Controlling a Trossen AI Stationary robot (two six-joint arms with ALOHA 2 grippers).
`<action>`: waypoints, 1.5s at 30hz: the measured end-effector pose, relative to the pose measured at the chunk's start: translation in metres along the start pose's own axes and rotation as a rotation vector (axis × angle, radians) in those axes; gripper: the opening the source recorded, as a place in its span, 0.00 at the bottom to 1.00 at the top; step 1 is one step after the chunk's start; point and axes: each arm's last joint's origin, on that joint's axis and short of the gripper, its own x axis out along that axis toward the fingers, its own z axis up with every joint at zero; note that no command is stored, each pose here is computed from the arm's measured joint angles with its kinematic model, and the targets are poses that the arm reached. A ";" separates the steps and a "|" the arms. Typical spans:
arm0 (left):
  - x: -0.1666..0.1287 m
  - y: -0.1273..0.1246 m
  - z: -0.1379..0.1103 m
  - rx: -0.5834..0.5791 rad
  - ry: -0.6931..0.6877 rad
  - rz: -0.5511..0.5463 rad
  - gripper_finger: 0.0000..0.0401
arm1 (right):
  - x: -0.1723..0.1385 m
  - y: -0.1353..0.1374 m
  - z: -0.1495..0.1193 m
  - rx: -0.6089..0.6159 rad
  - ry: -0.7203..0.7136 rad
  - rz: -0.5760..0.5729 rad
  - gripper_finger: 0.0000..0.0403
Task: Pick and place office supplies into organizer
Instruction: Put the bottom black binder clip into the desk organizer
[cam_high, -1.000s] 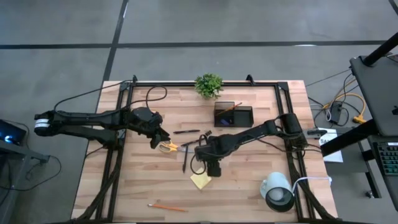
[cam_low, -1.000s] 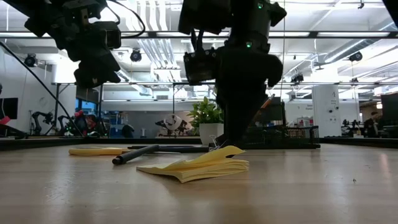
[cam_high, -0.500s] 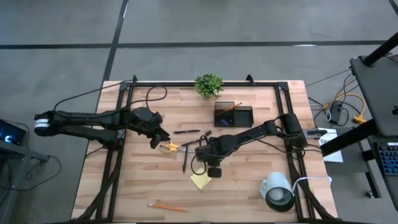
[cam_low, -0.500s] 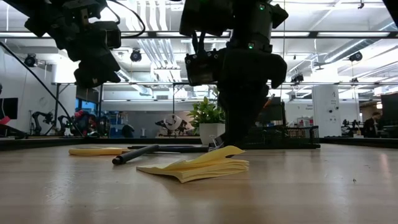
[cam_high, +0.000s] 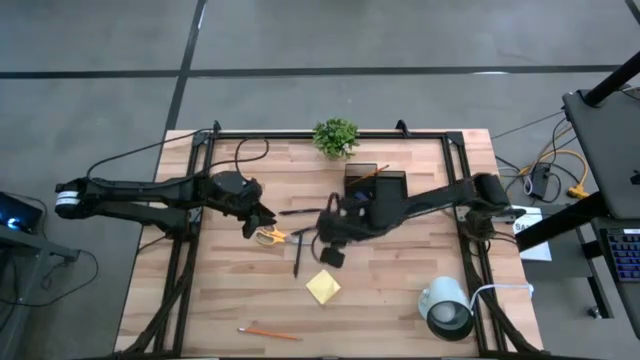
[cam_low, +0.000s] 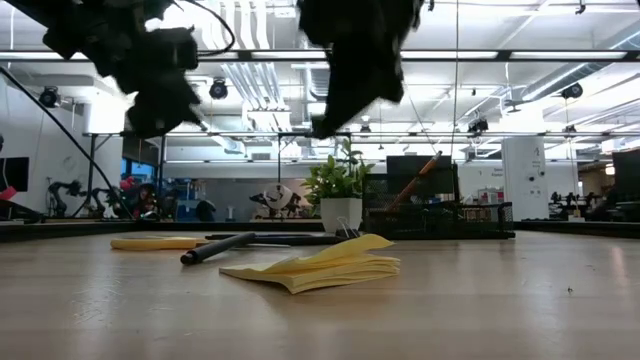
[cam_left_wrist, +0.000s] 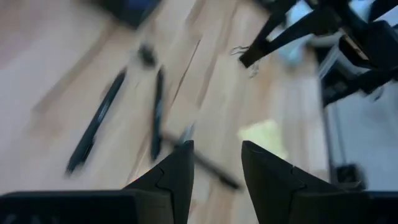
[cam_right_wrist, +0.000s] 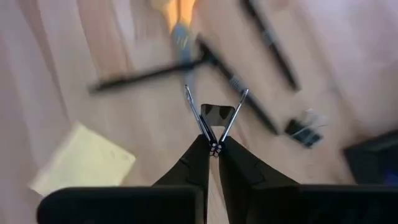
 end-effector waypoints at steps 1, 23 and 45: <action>0.000 -0.002 0.004 0.010 -0.038 -0.022 0.30 | -0.008 -0.004 0.003 0.029 -0.019 0.006 0.03; 0.046 -0.019 0.069 0.167 -0.340 -0.281 0.30 | -0.077 -0.032 0.022 0.130 -0.258 0.011 0.03; 0.077 -0.015 0.078 0.299 -0.305 -0.225 0.14 | -0.077 -0.032 0.022 0.114 -0.259 0.007 0.03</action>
